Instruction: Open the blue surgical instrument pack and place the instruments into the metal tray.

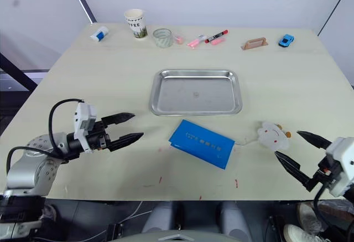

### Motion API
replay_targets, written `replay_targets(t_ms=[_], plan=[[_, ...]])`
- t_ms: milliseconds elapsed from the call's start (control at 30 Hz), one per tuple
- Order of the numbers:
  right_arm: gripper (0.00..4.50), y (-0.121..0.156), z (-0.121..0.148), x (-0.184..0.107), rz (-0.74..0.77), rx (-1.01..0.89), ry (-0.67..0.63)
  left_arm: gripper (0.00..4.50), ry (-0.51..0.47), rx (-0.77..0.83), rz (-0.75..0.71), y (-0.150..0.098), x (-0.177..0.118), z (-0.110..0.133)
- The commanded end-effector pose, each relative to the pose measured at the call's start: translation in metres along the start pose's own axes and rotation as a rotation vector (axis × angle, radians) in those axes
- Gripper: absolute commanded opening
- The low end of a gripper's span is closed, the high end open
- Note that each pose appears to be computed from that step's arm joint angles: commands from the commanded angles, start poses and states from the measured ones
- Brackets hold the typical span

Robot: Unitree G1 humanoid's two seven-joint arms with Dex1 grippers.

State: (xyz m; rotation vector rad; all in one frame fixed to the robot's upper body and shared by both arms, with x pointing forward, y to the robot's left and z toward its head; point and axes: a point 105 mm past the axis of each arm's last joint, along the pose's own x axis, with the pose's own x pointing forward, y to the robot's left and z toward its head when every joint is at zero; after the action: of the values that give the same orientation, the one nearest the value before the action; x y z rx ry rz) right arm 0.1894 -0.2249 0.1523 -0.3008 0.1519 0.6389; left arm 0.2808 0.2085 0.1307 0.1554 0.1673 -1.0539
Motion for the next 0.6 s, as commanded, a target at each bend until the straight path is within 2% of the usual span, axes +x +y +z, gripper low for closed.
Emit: replay_targets(t_ms=[33, 67, 100, 133, 167, 200, 233, 267, 333, 367, 400, 467, 500, 600], plan=[[4.50, 0.017, 0.009, 0.013, 0.083, -0.017, 0.050, 4.40, 0.031, 0.060, -0.105, 0.001, 0.007, 0.010], [4.50, 0.019, 0.008, 0.017, 0.091, -0.006, 0.063, 4.40, 0.043, 0.066, -0.132, 0.003, 0.012, 0.012], [3.99, 0.020, 0.006, 0.020, 0.106, 0.023, 0.073, 4.20, 0.050, 0.063, -0.157, 0.004, 0.018, 0.013], [3.78, 0.023, 0.004, 0.023, 0.124, 0.038, 0.086, 3.92, 0.056, 0.064, -0.183, 0.005, 0.023, 0.015], [3.33, 0.025, 0.002, 0.025, 0.141, 0.039, 0.098, 3.66, 0.066, 0.075, -0.206, 0.006, 0.027, 0.015], [2.81, 0.026, -0.001, 0.027, 0.150, 0.038, 0.118, 3.16, 0.077, 0.090, -0.227, 0.006, 0.031, 0.016], [2.81, 0.028, -0.008, 0.029, 0.161, 0.045, 0.158, 3.16, 0.099, 0.110, -0.250, 0.007, 0.038, 0.014], [2.14, 0.028, -0.013, 0.030, 0.167, 0.050, 0.186, 2.49, 0.116, 0.123, -0.266, 0.008, 0.043, 0.013], [1.67, 0.035, -0.023, 0.036, 0.198, 0.040, 0.239, 2.03, 0.140, 0.139, -0.308, 0.007, 0.054, 0.011], [1.02, 0.038, -0.026, 0.038, 0.212, 0.030, 0.253, 1.47, 0.147, 0.144, -0.323, 0.007, 0.057, 0.011], [0.60, 0.041, -0.029, 0.043, 0.222, 0.020, 0.264, 1.01, 0.163, 0.157, -0.338, 0.007, 0.061, 0.009], [0.03, 0.046, -0.035, 0.050, 0.238, 0.000, 0.287, 0.40, 0.192, 0.178, -0.368, 0.007, 0.066, 0.005], [0.00, 0.047, -0.037, 0.054, 0.244, -0.013, 0.298, 0.09, 0.198, 0.182, -0.371, 0.008, 0.070, 0.005], [0.00, 0.049, -0.041, 0.063, 0.256, -0.035, 0.321, 0.09, 0.236, 0.212, -0.391, 0.009, 0.077, 0.002]])
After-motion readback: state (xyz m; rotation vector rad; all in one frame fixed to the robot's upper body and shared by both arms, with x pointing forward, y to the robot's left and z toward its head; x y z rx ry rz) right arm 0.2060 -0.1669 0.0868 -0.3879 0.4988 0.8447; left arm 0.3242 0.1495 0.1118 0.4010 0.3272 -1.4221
